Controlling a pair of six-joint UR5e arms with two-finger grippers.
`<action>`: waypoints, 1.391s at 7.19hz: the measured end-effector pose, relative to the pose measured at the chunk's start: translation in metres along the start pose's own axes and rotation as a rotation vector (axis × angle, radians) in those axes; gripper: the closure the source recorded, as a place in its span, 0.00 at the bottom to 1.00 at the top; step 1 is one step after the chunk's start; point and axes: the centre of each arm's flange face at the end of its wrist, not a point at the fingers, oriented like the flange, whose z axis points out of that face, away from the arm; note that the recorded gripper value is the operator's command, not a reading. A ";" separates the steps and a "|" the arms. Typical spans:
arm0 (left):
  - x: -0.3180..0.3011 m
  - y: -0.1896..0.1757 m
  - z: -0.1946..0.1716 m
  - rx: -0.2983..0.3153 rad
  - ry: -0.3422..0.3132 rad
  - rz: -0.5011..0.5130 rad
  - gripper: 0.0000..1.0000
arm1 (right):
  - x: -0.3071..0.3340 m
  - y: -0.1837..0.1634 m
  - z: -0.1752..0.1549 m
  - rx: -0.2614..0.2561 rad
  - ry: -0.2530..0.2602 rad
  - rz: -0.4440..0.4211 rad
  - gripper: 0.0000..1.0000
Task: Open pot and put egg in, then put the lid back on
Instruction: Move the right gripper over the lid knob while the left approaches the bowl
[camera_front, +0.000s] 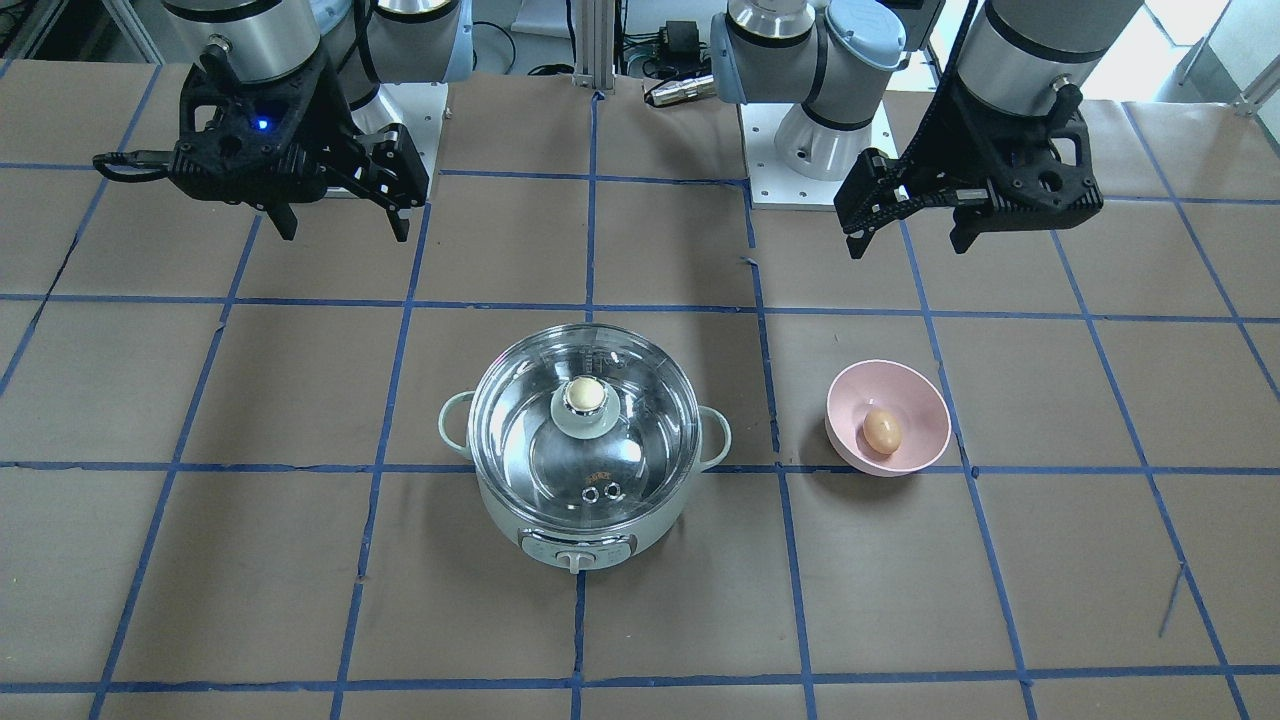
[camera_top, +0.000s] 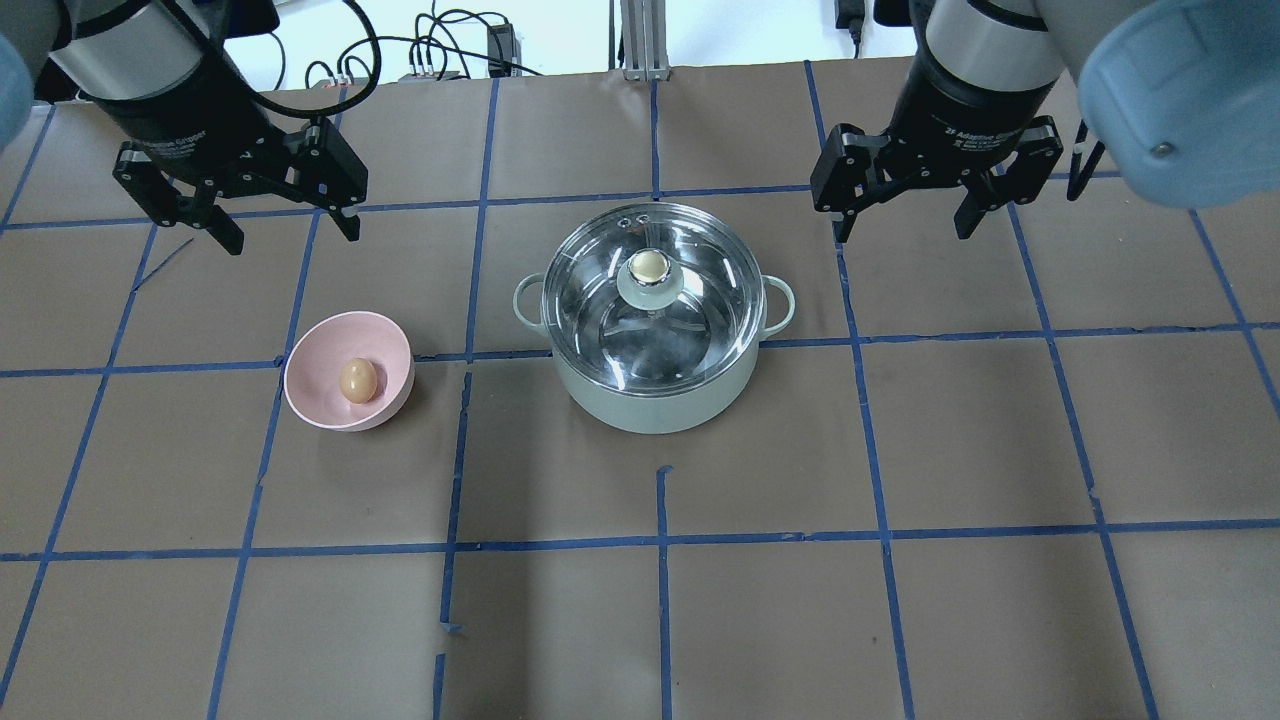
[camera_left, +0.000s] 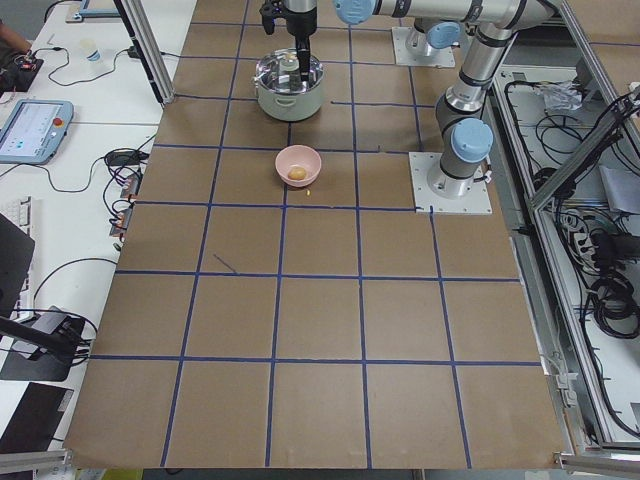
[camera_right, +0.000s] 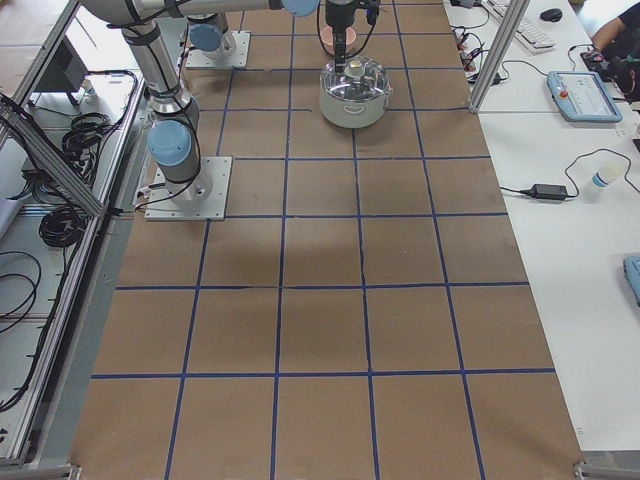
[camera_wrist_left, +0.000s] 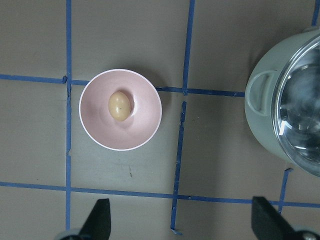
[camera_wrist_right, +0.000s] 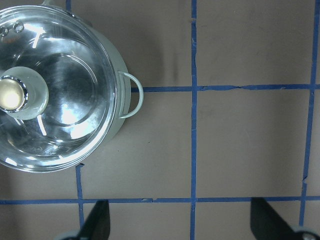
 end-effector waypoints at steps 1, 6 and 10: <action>0.000 0.001 0.000 0.000 -0.002 0.002 0.00 | 0.000 0.000 0.000 0.000 0.000 0.000 0.00; -0.006 -0.003 0.014 -0.027 -0.006 0.000 0.00 | -0.001 0.001 0.000 -0.001 -0.002 -0.001 0.00; -0.025 -0.023 0.067 0.041 -0.003 -0.053 0.00 | -0.006 0.002 0.001 0.000 -0.004 -0.009 0.00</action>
